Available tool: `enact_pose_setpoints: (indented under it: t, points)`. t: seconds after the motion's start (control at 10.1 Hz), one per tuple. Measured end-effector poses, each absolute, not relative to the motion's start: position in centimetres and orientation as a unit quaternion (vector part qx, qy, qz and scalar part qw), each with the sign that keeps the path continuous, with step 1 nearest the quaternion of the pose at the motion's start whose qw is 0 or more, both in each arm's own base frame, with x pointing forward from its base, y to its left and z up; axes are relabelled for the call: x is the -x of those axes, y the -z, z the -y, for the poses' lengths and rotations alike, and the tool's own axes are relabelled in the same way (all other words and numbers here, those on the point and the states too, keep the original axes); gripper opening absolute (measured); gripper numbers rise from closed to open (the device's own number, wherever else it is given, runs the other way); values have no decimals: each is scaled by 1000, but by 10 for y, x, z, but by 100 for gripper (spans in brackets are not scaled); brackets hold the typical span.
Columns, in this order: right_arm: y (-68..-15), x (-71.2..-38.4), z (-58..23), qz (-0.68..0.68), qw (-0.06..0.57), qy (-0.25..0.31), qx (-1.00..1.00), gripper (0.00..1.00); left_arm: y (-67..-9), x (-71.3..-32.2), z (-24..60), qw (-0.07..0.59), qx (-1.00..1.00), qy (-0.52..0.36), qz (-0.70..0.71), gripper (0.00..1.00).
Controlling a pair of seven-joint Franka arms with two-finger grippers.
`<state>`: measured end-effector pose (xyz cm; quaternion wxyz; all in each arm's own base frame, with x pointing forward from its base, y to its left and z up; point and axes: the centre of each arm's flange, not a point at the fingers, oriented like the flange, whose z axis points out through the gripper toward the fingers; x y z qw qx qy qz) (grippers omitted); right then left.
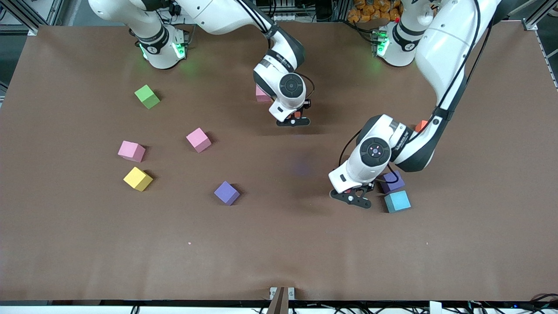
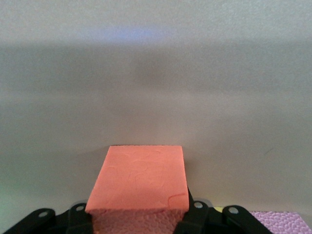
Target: Form number 2 with 11 blocks
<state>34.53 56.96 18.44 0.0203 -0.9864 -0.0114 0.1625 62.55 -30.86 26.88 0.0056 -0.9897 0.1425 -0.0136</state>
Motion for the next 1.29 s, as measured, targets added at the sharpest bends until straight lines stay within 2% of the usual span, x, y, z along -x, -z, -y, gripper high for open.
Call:
enact_pose_setpoints:
  t: [0.3, 0.59, 0.69, 0.89, 1.29]
  points:
    - [-184, -344, -570, 12, 19, -163, 986, 58, -299, -615, 322, -3, 999, 21, -47, 60]
    - [-184, -341, -571, 9, 16, -162, 987, 58, -290, -589, 341, 8, 1000, -14, -6, 60]
    - [-183, -340, -571, 12, 11, -160, 987, 68, -289, -582, 346, 14, 1000, -26, -8, 60]
    - [-179, -337, -570, 17, 4, -157, 988, 99, -298, -576, 352, 16, 999, -28, -6, 60]
    - [-214, -362, -565, 7, 9, -145, 989, 100, -307, -572, 356, 12, 998, -29, 47, 60]
